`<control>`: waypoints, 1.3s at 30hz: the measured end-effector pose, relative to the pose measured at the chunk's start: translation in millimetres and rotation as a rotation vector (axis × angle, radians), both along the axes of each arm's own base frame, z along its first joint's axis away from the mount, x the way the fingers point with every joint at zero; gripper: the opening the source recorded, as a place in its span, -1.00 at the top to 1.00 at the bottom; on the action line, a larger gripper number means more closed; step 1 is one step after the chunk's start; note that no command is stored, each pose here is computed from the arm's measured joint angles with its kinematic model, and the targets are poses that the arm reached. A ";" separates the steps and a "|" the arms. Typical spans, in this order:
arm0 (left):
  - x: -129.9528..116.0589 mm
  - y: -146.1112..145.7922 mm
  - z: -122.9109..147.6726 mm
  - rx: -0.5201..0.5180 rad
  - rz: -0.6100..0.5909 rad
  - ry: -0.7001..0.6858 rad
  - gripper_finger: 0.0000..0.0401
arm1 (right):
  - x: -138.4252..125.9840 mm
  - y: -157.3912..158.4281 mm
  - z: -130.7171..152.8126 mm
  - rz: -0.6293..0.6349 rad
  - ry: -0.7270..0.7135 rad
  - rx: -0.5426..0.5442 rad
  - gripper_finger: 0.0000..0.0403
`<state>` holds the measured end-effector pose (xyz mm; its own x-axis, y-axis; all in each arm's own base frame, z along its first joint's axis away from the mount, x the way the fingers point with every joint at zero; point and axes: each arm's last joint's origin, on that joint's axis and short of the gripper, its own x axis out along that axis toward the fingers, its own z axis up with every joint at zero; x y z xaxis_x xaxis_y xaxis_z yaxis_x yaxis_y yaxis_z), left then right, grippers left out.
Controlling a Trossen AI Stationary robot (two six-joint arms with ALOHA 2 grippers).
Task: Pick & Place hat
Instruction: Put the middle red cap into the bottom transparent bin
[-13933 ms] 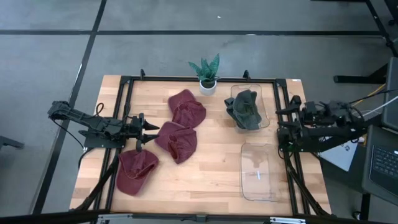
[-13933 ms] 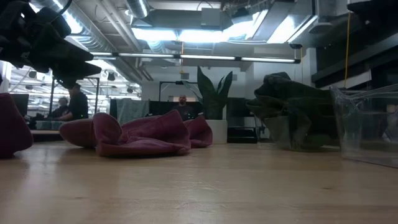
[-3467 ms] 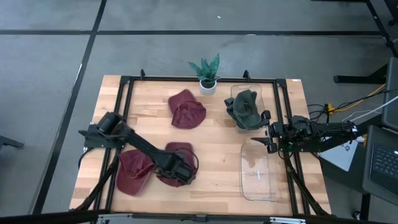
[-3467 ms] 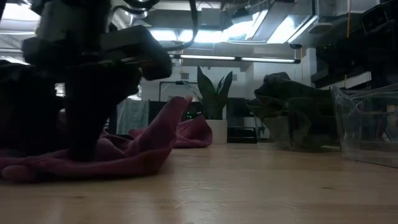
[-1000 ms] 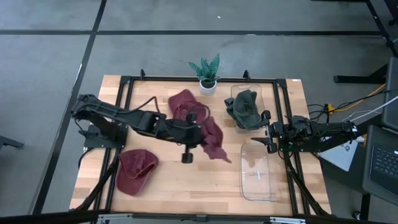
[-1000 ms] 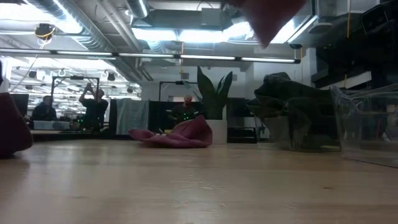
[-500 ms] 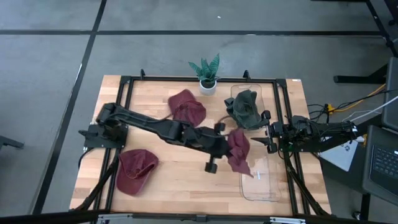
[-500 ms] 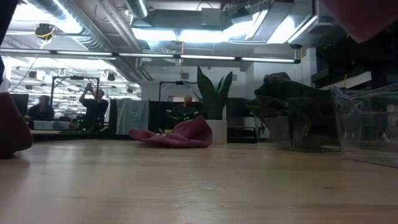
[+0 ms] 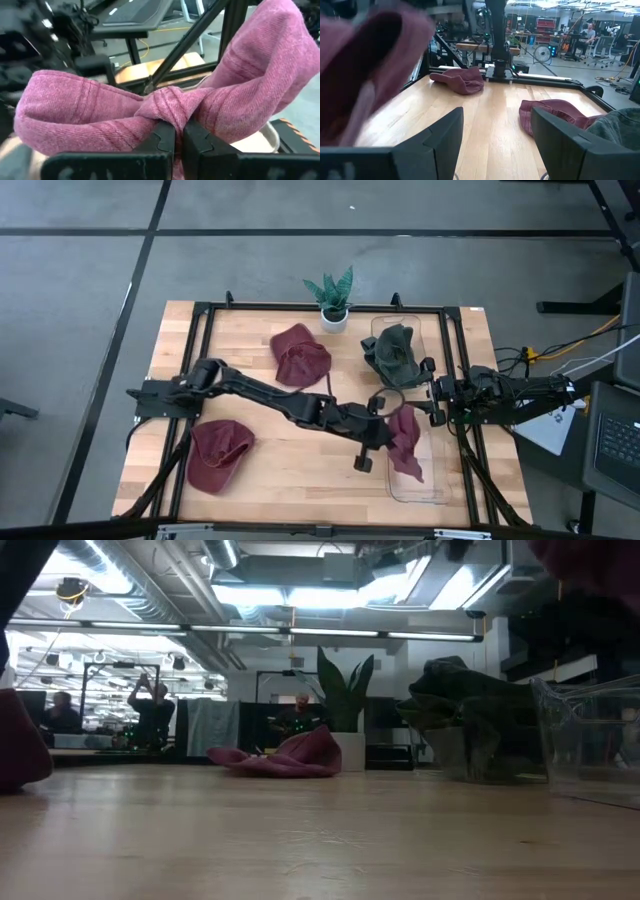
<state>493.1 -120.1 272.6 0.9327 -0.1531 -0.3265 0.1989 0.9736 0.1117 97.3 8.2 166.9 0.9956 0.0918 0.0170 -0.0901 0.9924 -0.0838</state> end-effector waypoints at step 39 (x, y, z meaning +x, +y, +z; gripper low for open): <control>20.5 -5.4 -89.9 -0.341 0.082 0.273 0.80 | 0.0 0.0 0.0 0.001 0.000 0.000 -0.14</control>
